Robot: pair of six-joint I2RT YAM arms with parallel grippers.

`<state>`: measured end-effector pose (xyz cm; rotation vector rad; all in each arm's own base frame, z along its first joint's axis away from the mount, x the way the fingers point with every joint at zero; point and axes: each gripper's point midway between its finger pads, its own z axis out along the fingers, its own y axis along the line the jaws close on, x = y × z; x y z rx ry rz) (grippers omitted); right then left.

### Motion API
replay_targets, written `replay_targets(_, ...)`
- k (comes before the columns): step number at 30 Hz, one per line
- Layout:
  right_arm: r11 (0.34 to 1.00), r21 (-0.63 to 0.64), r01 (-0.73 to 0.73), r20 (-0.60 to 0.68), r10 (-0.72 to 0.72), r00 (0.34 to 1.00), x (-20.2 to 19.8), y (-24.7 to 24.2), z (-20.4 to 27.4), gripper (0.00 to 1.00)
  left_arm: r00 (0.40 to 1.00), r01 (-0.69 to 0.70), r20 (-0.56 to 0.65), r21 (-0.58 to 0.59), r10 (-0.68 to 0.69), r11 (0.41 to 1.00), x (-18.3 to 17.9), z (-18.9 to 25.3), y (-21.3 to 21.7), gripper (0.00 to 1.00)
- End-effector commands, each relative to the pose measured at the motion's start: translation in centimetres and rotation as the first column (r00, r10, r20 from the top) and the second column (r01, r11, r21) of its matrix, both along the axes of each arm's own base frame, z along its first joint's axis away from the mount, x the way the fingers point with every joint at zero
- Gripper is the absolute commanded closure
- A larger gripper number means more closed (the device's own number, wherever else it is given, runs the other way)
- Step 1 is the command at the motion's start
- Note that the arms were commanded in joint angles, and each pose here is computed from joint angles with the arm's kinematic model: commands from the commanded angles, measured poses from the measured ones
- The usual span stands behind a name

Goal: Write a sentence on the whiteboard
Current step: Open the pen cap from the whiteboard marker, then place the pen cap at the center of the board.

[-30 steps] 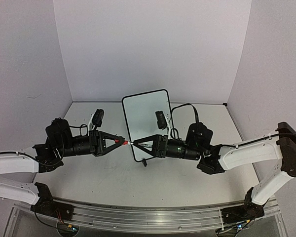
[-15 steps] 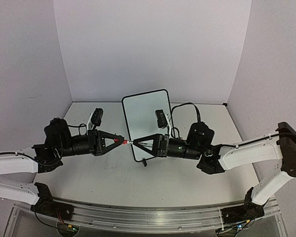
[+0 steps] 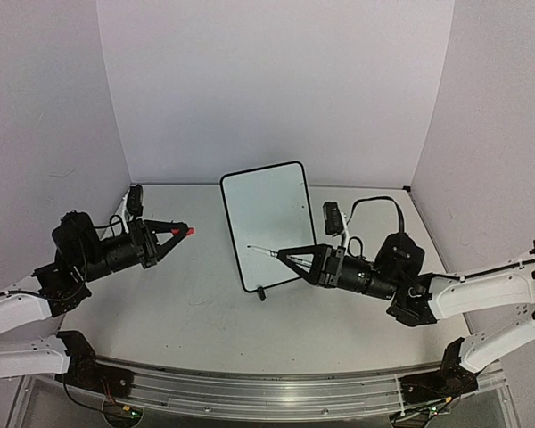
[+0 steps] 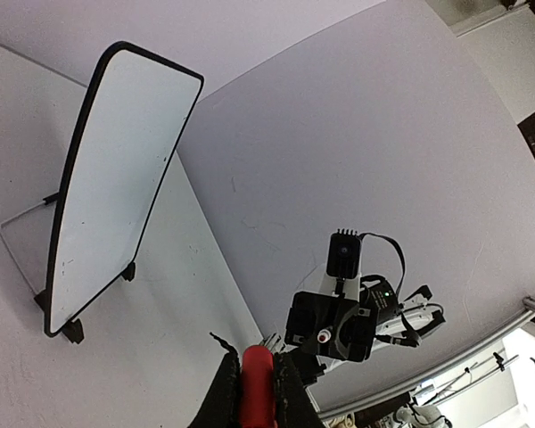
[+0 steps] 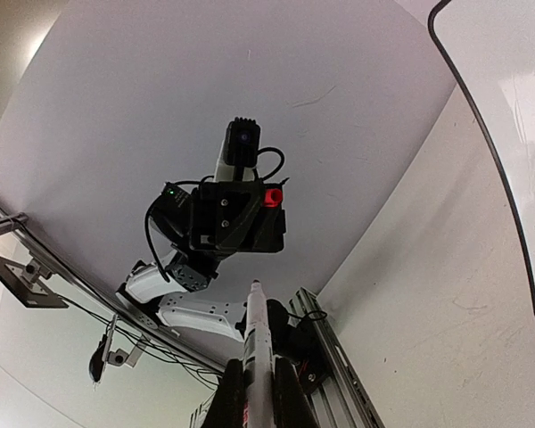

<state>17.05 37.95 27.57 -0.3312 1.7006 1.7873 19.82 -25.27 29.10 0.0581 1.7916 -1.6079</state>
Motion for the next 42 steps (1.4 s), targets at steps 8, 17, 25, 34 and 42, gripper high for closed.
replay_targets(8, 0.991, -0.097, 0.096, 0.048, -0.092, 0.995, 1.7, -2.2, -0.2, 1.00, 0.968, -0.027, -0.224, 0.359, 0.114, 0.933, 0.6, -8.6, 1.9, 1.00)
replay_targets(17, 0.910, -0.373, 0.181, 0.134, -0.140, 0.981, 4.0, -4.0, -1.9, 1.00, 0.924, 0.085, -0.335, 0.652, 0.185, 0.753, 0.5, -16.9, 3.5, 0.95)
replay_targets(25, 0.889, -0.426, 0.169, 0.112, -0.133, 0.985, 4.6, -3.8, -3.7, 1.00, 0.911, 0.129, -0.368, 0.682, 0.186, 0.720, 1.2, -19.5, 2.7, 0.90)
replay_targets(34, 0.876, -0.455, 0.160, 0.088, -0.134, 0.987, 4.8, -3.5, -5.2, 1.00, 0.932, 0.074, -0.303, 0.697, 0.199, 0.713, 3.8, -19.6, 1.6, 0.88)
replay_targets(42, 0.875, -0.461, 0.146, 0.077, -0.125, 0.989, 4.8, -3.3, -5.6, 1.00, 0.949, 0.074, -0.257, 0.739, 0.180, 0.670, 7.4, -20.6, 0.2, 0.86)
